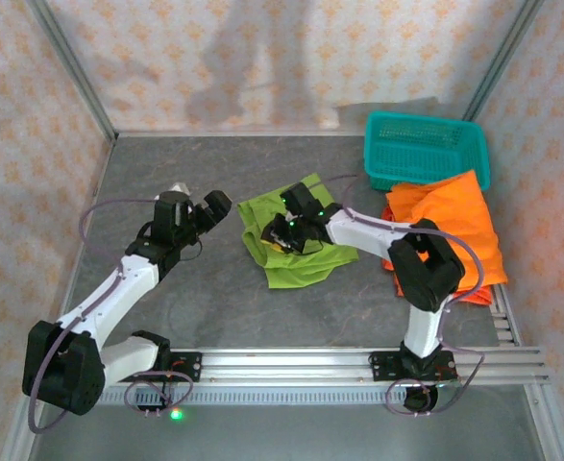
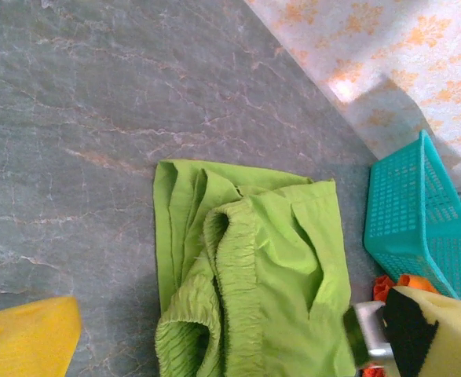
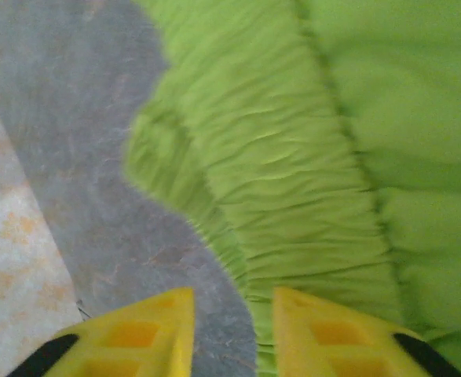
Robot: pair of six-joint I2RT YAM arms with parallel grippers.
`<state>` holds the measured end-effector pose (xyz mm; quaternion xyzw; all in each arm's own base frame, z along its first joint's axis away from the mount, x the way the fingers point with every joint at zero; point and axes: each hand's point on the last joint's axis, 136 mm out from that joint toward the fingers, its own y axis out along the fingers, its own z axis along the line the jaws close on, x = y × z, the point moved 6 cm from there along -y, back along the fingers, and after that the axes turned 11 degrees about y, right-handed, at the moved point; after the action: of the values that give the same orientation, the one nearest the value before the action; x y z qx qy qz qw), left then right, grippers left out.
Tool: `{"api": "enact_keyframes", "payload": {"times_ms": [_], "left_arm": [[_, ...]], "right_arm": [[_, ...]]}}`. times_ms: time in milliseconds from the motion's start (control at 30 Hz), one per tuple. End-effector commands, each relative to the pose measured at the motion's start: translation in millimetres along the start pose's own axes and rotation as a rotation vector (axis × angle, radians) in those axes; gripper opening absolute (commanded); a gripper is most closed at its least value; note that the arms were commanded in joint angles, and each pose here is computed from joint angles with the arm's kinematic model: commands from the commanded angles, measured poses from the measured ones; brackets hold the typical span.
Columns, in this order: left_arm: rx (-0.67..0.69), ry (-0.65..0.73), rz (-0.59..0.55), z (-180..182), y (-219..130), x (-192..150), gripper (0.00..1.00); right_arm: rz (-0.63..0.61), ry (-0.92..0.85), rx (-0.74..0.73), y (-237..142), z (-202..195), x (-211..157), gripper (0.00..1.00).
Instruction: Fold and stack the shorts
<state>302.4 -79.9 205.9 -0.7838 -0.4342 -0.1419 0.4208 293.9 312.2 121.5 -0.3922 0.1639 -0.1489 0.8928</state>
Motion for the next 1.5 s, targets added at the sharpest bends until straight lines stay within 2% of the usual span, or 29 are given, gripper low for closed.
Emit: {"api": "enact_keyframes", "payload": {"times_ms": [0,100,233,300,367,467,667,933,1067,1233,1467], "left_arm": [[-0.043,-0.026,0.009,-10,2,9,1.0],[-0.018,-0.03,0.078,-9,10,4,0.99],[0.019,-0.053,0.208,-3,25,-10,0.86],[0.049,-0.065,0.277,3,31,-20,0.8],[0.095,-0.078,0.33,12,38,-30,0.68],[0.121,-0.11,0.38,22,49,-42,0.63],[0.071,-0.16,0.477,17,75,-60,0.58],[0.107,-0.127,0.525,24,89,-73,0.52],[0.073,-0.07,0.458,14,81,-58,0.55],[0.014,0.029,0.367,-7,63,-33,0.68],[-0.083,0.068,0.327,-21,57,-29,0.81]], "right_arm": [[0.032,0.089,-0.009,29,-20,6,0.26],[0.073,0.075,-0.017,36,-23,-3,0.25],[0.023,-0.029,-0.028,10,-7,-5,0.28],[-0.021,-0.109,-0.056,-11,6,-5,0.39],[-0.099,-0.195,-0.112,-34,19,-1,0.56],[-0.206,-0.302,-0.192,-59,37,9,0.71],[-0.314,-0.424,-0.318,-62,72,37,0.73],[-0.318,-0.48,-0.356,-52,83,50,0.75],[-0.335,-0.502,-0.403,-71,62,61,0.79],[-0.309,-0.513,-0.488,-103,13,87,0.82],[-0.251,-0.461,-0.595,-122,-41,123,0.87]]}}
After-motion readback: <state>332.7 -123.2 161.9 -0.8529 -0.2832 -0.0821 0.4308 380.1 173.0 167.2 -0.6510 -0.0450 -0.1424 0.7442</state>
